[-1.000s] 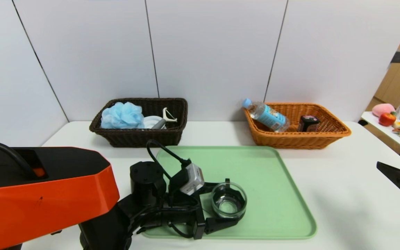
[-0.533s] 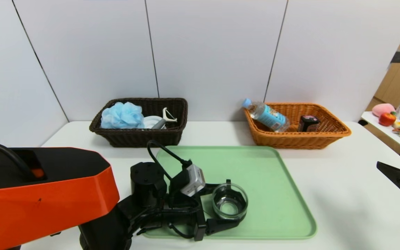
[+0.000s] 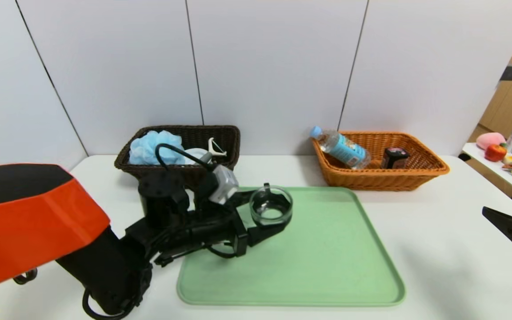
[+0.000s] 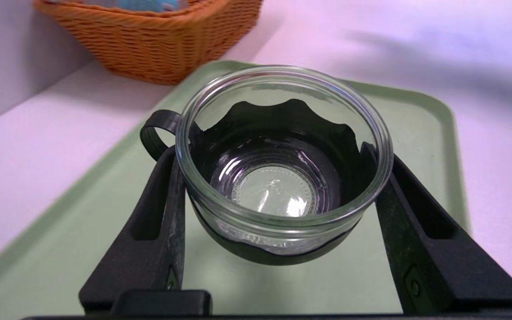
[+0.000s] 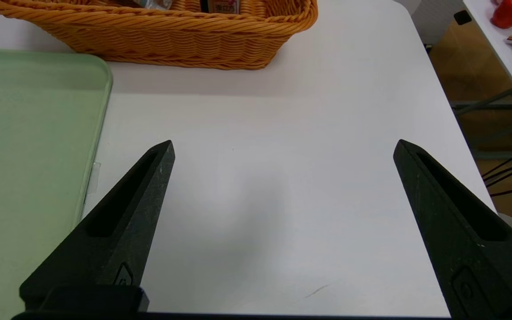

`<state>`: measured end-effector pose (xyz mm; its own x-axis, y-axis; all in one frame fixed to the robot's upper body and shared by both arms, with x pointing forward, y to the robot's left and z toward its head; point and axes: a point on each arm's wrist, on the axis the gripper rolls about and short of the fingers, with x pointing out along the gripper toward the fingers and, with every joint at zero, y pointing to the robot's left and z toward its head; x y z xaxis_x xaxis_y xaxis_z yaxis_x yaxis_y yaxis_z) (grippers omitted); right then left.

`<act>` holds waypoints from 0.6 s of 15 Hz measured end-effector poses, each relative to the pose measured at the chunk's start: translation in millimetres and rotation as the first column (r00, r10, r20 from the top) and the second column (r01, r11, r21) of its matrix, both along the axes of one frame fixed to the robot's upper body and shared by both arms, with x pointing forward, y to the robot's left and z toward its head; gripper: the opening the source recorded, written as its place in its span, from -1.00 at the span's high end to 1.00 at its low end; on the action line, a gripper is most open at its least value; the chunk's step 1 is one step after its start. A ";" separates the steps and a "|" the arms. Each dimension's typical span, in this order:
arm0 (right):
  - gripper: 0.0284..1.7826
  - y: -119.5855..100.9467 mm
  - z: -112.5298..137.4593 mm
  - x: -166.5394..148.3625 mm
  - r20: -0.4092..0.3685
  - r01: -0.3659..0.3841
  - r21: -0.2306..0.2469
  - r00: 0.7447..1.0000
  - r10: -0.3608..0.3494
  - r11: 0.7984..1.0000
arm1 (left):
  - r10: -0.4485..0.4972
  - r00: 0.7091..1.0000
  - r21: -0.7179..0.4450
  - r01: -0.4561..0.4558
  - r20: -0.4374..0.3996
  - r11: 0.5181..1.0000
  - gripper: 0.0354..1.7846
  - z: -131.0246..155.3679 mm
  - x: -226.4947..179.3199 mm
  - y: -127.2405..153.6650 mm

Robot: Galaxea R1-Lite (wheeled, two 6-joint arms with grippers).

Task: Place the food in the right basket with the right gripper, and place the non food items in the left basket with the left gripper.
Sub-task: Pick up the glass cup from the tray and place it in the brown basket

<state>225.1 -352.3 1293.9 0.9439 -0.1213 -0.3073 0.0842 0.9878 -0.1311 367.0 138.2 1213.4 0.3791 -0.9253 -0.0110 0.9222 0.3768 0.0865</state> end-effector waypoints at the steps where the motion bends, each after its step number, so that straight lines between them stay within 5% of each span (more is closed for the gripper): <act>1: -0.90 0.1 0.1 -0.1 0.001 0.000 -0.001 1.000 0.000 1.000 | 0.041 0.999 0.001 -0.041 0.001 0.999 -0.34 9.0 9.8 9.4; 9: -0.90 0.3 0.2 -0.9 0.003 -0.001 -0.001 1.000 0.001 1.000 | 0.375 0.927 0.001 -0.375 0.012 0.927 -0.34 107.2 96.0 97.8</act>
<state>224.2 -352.0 1294.1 0.9449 -0.1210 -0.3040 0.0841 0.9877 -0.1319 463.0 236.0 1320.6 0.6985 -0.7156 -0.0079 0.7127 0.6946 0.0982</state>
